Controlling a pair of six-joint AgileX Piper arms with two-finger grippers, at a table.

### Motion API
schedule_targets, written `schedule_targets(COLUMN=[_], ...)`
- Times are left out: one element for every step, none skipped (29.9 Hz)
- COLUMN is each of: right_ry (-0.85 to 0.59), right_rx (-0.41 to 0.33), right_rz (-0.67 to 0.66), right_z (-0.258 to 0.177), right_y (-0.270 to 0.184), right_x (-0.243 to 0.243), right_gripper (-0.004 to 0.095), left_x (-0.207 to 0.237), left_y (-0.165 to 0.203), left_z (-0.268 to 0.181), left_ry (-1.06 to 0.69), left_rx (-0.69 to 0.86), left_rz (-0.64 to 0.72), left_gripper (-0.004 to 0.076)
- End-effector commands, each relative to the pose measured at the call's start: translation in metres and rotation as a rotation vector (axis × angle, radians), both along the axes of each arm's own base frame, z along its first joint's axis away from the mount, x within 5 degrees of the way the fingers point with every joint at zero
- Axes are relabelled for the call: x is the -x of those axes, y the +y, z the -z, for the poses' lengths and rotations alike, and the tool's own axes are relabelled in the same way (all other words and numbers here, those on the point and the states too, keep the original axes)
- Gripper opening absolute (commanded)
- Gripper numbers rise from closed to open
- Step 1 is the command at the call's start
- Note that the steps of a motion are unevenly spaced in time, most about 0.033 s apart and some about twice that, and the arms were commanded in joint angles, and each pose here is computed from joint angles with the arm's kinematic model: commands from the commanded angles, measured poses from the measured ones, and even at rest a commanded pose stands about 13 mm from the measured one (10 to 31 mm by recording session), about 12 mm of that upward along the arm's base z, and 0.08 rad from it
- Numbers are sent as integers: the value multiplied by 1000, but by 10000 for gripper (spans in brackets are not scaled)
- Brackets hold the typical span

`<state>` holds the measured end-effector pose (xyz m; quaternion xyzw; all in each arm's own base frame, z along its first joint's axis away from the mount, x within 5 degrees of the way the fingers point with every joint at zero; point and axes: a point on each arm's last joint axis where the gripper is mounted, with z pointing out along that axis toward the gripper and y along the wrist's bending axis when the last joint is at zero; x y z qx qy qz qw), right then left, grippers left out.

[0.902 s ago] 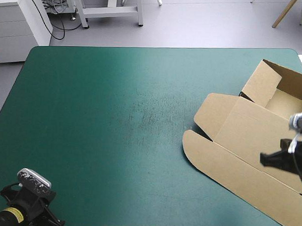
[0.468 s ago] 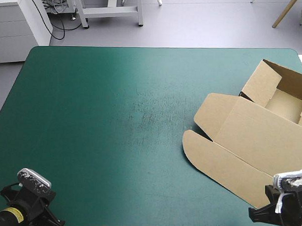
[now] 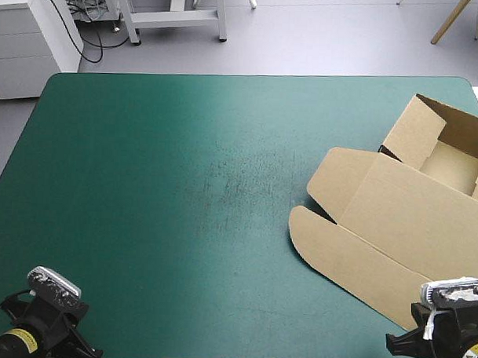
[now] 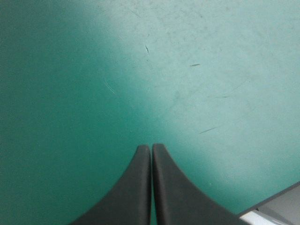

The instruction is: Fold the box

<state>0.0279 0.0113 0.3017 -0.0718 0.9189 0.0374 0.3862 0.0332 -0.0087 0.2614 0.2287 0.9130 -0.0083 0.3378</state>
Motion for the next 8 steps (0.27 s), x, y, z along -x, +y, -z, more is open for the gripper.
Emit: schedule_targets(right_ry=[-93,-100,-111,-123,-132,-142,-152,-161], right_rx=[-10,-10,-11,-12,-12,-13,-13,-14], right_rz=[2,2,4,5,6,8,9,10], right_z=[-11,-12,-12,-13,-14,-15,-15,-16], right_y=[0,0,0,0,0,0,0,0], right_x=[-7,-7,-8,-9,-9,-10,-10,-11], right_gripper=[-14,-14,-14,-14,-14,-14,-14,-14], left_x=[-4,-4,-4,-4,-4,-4,-4,-4], left_y=[-2,-2,-2,-2,-2,-2,-2,-2], left_z=[-11,-11,-11,-11,-10,-10,-10,-10], left_ry=[-63,-63,-63,-63,-61,-61,-61,-61], left_rx=[30,30,30,30,30,30,30,30], left_rz=[-1,-1,-1,-1,-1,-1,-1,-1], left_gripper=[-10,-10,-10,-10,-10,-10,-10,-10])
